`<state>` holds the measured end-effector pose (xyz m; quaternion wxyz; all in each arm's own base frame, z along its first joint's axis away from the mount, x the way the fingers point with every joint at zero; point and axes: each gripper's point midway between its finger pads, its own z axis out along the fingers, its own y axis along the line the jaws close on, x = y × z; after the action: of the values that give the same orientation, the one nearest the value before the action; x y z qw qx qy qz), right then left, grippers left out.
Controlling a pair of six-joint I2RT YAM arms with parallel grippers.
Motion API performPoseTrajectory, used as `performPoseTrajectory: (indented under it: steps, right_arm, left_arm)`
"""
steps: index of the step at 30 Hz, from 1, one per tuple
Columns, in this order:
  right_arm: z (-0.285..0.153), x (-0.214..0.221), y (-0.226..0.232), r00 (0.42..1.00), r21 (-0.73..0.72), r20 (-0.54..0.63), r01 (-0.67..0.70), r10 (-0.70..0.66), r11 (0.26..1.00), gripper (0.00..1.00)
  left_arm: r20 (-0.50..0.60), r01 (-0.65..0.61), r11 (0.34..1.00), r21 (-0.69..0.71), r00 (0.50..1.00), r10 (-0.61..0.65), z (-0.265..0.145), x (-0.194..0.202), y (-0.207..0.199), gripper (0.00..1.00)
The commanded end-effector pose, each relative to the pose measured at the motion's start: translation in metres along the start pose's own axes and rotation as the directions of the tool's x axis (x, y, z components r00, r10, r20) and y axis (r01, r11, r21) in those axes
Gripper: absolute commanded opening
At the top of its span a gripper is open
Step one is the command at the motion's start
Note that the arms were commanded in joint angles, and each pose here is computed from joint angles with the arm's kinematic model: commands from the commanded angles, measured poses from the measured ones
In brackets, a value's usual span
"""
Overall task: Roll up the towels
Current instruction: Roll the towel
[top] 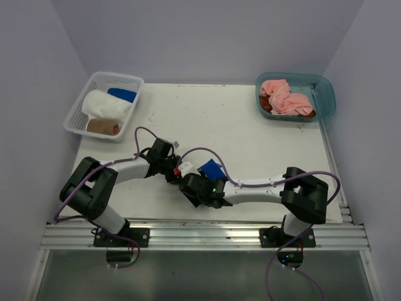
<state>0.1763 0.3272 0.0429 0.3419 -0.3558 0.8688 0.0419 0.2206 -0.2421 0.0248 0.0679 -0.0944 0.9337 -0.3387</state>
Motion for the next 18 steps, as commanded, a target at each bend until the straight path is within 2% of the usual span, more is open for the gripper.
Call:
performPoseTrajectory:
  steps: [1, 2, 4, 6, 8, 9, 12, 13, 18]
  right_arm:
    - [0.011, -0.002, 0.006, 1.000, -0.009, 0.016, 0.010, -0.010, 1.000, 0.58]
    - [0.012, -0.002, 0.007, 1.000, -0.010, 0.016, 0.012, -0.012, 1.000, 0.54]
    - [0.013, -0.004, 0.009, 1.000, -0.014, 0.020, 0.003, -0.003, 1.000, 0.39]
    - [0.012, -0.009, 0.011, 0.999, -0.022, 0.035, -0.014, 0.014, 1.000, 0.29]
    - [0.014, -0.015, 0.015, 0.999, -0.030, 0.042, -0.023, 0.024, 0.999, 0.24]
    - [0.014, -0.017, 0.017, 0.998, -0.033, 0.044, -0.031, 0.033, 0.999, 0.14]
    - [0.015, -0.025, 0.024, 0.996, -0.052, 0.055, -0.062, 0.065, 0.997, 0.00]
    - [0.014, -0.029, 0.027, 0.995, -0.068, 0.060, -0.073, 0.077, 0.995, 0.00]
    - [0.011, -0.053, 0.043, 0.977, -0.203, 0.093, -0.172, 0.193, 0.964, 0.00]
  left_arm:
    - [0.033, -0.016, 1.000, 0.006, 0.999, 0.016, -0.005, -0.010, -0.011, 0.18]
    - [0.033, -0.017, 1.000, 0.001, 0.999, 0.017, -0.005, -0.010, -0.011, 0.18]
    - [0.030, -0.023, 1.000, -0.008, 0.999, 0.023, -0.007, -0.011, -0.010, 0.18]
    - [0.038, -0.027, 0.999, -0.021, 0.999, 0.028, -0.011, -0.013, -0.008, 0.18]
    - [0.050, -0.016, 0.999, -0.028, 0.999, 0.018, -0.016, -0.018, -0.002, 0.18]
    - [0.058, -0.024, 0.999, -0.029, 0.998, 0.025, -0.021, -0.019, -0.001, 0.19]
    - [0.092, -0.016, 0.999, -0.031, 0.996, 0.019, -0.036, -0.028, 0.003, 0.23]
    - [0.101, -0.015, 0.999, -0.032, 0.995, 0.018, -0.040, -0.030, 0.005, 0.26]
    - [0.168, -0.014, 1.000, -0.018, 0.986, 0.017, -0.068, -0.045, 0.009, 0.54]
